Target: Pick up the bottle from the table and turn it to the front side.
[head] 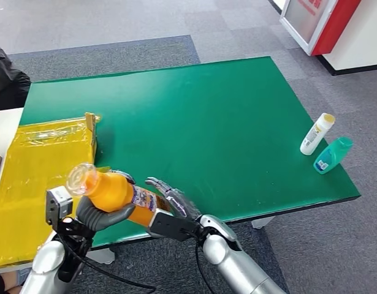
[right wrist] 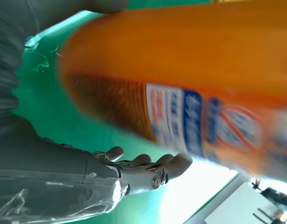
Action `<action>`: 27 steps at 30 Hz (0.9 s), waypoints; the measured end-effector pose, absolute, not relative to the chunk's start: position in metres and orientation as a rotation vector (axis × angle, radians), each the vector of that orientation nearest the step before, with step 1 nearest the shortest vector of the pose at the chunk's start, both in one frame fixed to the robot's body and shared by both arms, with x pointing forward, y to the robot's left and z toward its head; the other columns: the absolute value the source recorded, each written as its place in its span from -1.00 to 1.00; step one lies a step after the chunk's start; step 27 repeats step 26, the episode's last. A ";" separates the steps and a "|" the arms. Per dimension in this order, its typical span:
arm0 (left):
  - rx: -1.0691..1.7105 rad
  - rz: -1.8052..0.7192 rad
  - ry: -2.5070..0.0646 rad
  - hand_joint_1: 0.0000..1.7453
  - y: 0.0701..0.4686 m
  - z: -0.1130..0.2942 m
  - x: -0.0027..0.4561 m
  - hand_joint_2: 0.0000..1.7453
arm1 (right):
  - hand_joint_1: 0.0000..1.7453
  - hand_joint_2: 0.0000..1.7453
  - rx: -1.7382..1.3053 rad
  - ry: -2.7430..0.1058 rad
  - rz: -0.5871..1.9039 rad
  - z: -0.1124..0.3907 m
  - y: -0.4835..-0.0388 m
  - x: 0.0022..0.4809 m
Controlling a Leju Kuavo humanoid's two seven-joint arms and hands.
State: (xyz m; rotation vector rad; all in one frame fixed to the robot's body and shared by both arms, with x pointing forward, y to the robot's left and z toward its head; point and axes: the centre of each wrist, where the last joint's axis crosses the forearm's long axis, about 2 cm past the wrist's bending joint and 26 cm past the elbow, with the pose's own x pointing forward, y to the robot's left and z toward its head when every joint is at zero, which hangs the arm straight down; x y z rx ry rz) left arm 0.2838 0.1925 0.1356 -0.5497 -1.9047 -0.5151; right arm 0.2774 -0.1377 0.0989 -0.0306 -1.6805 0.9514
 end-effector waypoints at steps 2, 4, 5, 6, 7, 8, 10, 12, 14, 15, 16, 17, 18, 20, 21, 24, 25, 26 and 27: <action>-0.397 -0.620 -1.872 1.00 0.199 0.140 0.286 1.00 | -1.00 1.00 -0.044 -1.676 0.922 0.097 -0.143 0.276; -0.208 -0.744 -1.829 1.00 0.209 0.148 0.290 1.00 | -1.00 1.00 -0.067 -1.671 0.875 0.096 -0.152 0.274; -0.127 -0.793 -1.814 1.00 0.215 0.153 0.293 1.00 | -1.00 1.00 -0.081 -1.668 0.851 0.096 -0.158 0.273; -0.074 -0.824 -1.810 1.00 0.220 0.158 0.295 1.00 | -1.00 1.00 -0.094 -1.665 0.832 0.095 -0.163 0.272; -0.038 -0.845 -1.811 1.00 0.225 0.162 0.297 1.00 | -1.00 1.00 -0.104 -1.663 0.818 0.095 -0.167 0.271; -0.005 -0.864 -1.811 1.00 0.228 0.166 0.299 1.00 | -1.00 1.00 -0.113 -1.661 0.807 0.095 -0.171 0.271; 0.086 -0.920 -1.790 1.00 0.232 0.172 0.302 1.00 | -1.00 1.00 -0.127 -1.659 0.788 0.095 -0.176 0.270; 0.238 -1.020 -1.717 1.00 0.239 0.179 0.307 1.00 | -1.00 1.00 -0.146 -1.657 0.757 0.095 -0.184 0.268; 0.420 -1.135 -1.605 1.00 0.252 0.188 0.315 1.00 | -1.00 1.00 -0.168 -1.653 0.719 0.095 -0.193 0.265; 0.506 -1.190 -1.546 1.00 0.261 0.193 0.319 1.00 | -1.00 1.00 -0.180 -1.651 0.700 0.096 -0.199 0.264; 0.587 -1.243 -1.494 1.00 0.270 0.197 0.323 1.00 | -1.00 1.00 -0.190 -1.649 0.684 0.096 -0.205 0.263; 0.669 -1.299 -1.437 1.00 0.278 0.200 0.326 1.00 | -1.00 1.00 -0.202 -1.648 0.671 0.097 -0.211 0.262; 0.737 -1.351 -1.388 1.00 0.284 0.202 0.329 1.00 | -1.00 1.00 -0.211 -1.646 0.662 0.097 -0.215 0.261; 0.844 -1.450 -1.292 1.00 0.293 0.203 0.334 1.00 | -1.00 1.00 -0.222 -1.647 0.653 0.097 -0.221 0.260; 0.878 -1.499 -1.256 1.00 0.296 0.202 0.337 1.00 | -1.00 1.00 -0.225 -1.648 0.651 0.097 -0.222 0.261; 0.933 -1.635 -1.174 1.00 0.303 0.195 0.343 1.00 | -1.00 1.00 -0.223 -1.656 0.651 0.097 -0.224 0.261; 0.950 -1.664 -1.142 1.00 0.305 0.192 0.345 1.00 | -1.00 1.00 -0.221 -1.658 0.652 0.097 -0.224 0.261; 0.959 -1.676 -1.125 1.00 0.307 0.190 0.346 1.00 | -1.00 1.00 -0.220 -1.659 0.652 0.097 -0.224 0.261; 0.959 -1.676 -1.125 1.00 0.307 0.190 0.346 1.00 | -1.00 1.00 -0.220 -1.659 0.652 0.097 -0.224 0.261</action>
